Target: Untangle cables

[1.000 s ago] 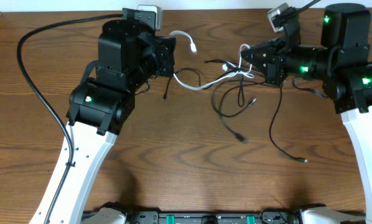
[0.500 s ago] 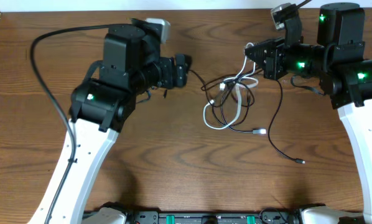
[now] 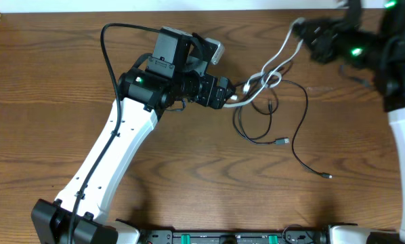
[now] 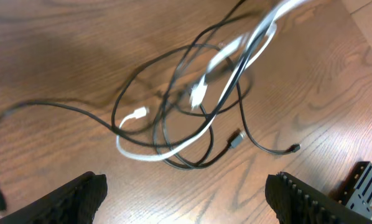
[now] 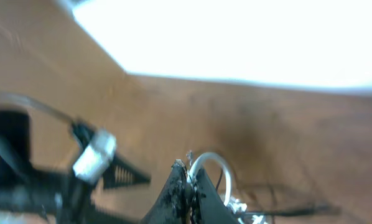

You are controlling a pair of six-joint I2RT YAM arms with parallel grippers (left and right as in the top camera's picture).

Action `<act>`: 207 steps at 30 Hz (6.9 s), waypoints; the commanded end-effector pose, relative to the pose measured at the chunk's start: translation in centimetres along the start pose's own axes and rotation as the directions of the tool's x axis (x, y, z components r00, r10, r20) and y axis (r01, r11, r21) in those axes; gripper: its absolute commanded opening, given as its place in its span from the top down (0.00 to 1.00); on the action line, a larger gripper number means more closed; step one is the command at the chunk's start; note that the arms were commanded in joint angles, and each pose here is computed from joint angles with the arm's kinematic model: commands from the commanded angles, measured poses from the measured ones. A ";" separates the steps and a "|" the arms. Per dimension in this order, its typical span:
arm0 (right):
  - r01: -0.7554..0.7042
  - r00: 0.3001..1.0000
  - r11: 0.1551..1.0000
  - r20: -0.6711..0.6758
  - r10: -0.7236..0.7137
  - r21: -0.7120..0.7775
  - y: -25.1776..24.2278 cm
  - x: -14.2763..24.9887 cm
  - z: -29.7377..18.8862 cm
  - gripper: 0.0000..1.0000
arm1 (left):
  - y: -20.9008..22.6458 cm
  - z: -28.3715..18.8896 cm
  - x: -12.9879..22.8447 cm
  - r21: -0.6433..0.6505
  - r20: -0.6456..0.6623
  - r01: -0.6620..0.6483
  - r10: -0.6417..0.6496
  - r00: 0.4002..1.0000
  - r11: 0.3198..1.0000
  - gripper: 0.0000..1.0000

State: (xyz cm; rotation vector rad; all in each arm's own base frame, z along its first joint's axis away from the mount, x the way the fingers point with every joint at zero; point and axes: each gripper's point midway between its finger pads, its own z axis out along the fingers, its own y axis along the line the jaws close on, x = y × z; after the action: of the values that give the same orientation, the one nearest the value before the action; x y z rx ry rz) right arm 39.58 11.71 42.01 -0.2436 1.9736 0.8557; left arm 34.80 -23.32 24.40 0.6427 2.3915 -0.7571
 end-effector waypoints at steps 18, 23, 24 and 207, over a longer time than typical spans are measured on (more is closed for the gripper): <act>0.037 0.975 0.999 0.218 -0.039 0.012 3.6 -7.8 -1.8 0.99 | 0.8 -0.3 -0.7 -0.051 0.029 -0.042 0.044 0.999 0.998 0.13; 0.107 0.919 0.994 0.382 -0.099 -0.002 5.4 -12.1 -4.8 0.99 | 0.8 -0.3 -0.7 -0.051 0.028 -0.042 0.043 0.999 0.998 0.13; 0.123 0.905 0.992 0.409 -0.115 0.006 5.7 -12.8 -5.7 0.99 | 0.8 -0.3 -0.7 -0.052 0.029 -0.042 0.043 0.999 0.998 0.13; -0.223 0.827 0.810 -0.335 0.452 0.543 -26.6 9.9 2.4 0.14 | -6.6 -3.1 -10.3 0.003 0.398 -0.151 0.138 0.907 0.988 0.92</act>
State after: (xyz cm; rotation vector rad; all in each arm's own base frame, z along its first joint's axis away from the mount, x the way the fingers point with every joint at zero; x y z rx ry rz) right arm 48.77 -6.52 21.15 0.3128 2.6379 0.4975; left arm 39.73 -29.99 27.65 0.6025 2.1226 -0.7603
